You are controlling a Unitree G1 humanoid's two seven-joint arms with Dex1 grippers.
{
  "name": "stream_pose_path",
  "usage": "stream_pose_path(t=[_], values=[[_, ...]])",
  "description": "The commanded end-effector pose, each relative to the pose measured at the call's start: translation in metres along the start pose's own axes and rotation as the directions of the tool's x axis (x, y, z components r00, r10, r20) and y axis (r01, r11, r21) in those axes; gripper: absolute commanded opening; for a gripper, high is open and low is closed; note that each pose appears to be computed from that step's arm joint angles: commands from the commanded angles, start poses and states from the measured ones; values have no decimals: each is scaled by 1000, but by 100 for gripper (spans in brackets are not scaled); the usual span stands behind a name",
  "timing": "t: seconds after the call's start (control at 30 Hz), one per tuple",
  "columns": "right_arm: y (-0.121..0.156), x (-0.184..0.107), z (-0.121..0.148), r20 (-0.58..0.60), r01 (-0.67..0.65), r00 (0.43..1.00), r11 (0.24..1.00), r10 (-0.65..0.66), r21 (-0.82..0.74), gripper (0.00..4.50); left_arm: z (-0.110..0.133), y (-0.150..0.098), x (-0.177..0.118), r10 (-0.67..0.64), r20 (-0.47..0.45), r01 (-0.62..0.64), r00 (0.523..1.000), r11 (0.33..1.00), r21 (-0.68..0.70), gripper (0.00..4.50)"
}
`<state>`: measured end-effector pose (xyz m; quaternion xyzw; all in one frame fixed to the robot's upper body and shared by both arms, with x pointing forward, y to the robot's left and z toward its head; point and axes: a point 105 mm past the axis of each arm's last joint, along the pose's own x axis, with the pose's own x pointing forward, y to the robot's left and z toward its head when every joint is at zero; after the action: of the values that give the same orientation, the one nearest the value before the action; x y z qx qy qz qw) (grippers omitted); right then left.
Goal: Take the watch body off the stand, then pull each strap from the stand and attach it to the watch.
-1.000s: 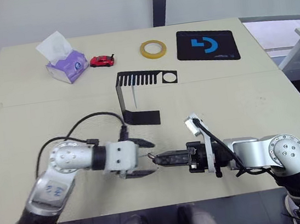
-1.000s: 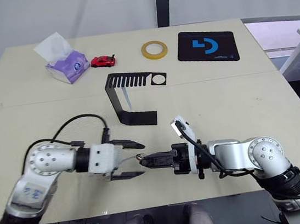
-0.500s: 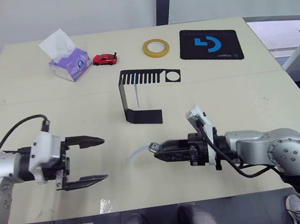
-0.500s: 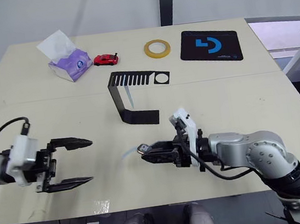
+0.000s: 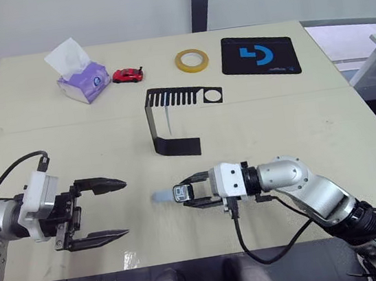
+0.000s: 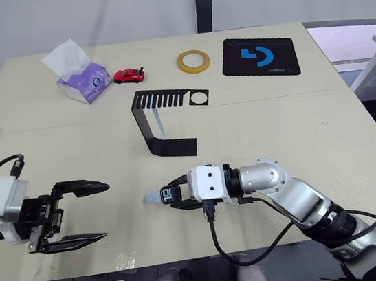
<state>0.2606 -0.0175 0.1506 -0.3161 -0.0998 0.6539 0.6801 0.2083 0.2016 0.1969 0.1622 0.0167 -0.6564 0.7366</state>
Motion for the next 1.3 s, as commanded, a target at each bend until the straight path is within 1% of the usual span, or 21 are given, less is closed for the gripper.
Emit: stream_pose_path(t=[0.03, 0.13, 0.3, 0.4, 0.43, 0.5, 0.53, 0.57, 0.7, 0.77, 0.83, 0.93, 1.0, 1.3], values=[[-7, 0, 10, 20, 19, 1000, 992, -16, -124, 157, 9, -3, -3, 0, -8, 1, 1000, 998, 66, 450], [-11, 0, 14, 53, 54, 997, 989, -47, -140, 157, 7, -3, -1, 2, -5, -2, 1000, 998, 69, 450], [-9, 0, 13, 41, 43, 998, 987, -37, -153, 157, 6, -2, 1, 5, 0, -5, 1000, 997, 72, 450], [-9, -1, 14, 43, 50, 998, 990, -45, -134, 157, 6, -1, 1, 6, 1, -6, 1000, 997, 73, 450], [-8, 1, 15, 62, 50, 997, 995, -45, -88, 157, 6, -1, 1, 9, -1, -9, 1000, 997, 72, 450], [-9, 6, 25, 137, 47, 989, 997, -56, 65, 157, 5, 0, -1, 19, -3, -19, 1000, 997, 69, 450], [-13, 10, 29, 168, 46, 983, 989, -69, 139, 157, 5, 1, -2, 24, -5, -23, 1000, 998, 63, 450], [-16, 13, 32, 184, 44, 980, 983, -77, 180, 157, 4, 1, -3, 26, -5, -26, 1000, 998, 60, 450], [-16, 29, 25, 140, -12, 990, 982, -15, 189, 157, 2, 1, -5, 31, -13, -31, 999, 999, 42, 450], [-2, 33, 8, 54, -71, 997, 984, 63, 163, 157, 2, 0, -7, 34, -17, -33, 999, 999, 39, 450], [8, 34, -4, -2, -102, 995, 983, 104, 155, 157, 1, -2, -8, 34, -18, -34, 999, 999, 37, 450], [20, 28, -21, -60, -113, 991, 982, 123, 153, 157, 1, -3, -9, 51, -18, -50, 999, 998, 29, 450], [22, 24, -27, -89, -109, 988, 984, 123, 140, 157, 0, -4, -9, 56, -19, -55, 998, 998, 27, 450], [39, 14, -41, -123, -87, 985, 969, 117, 230, 157, -2, -4, -6, 63, -16, -63, 998, 998, 22, 450]])
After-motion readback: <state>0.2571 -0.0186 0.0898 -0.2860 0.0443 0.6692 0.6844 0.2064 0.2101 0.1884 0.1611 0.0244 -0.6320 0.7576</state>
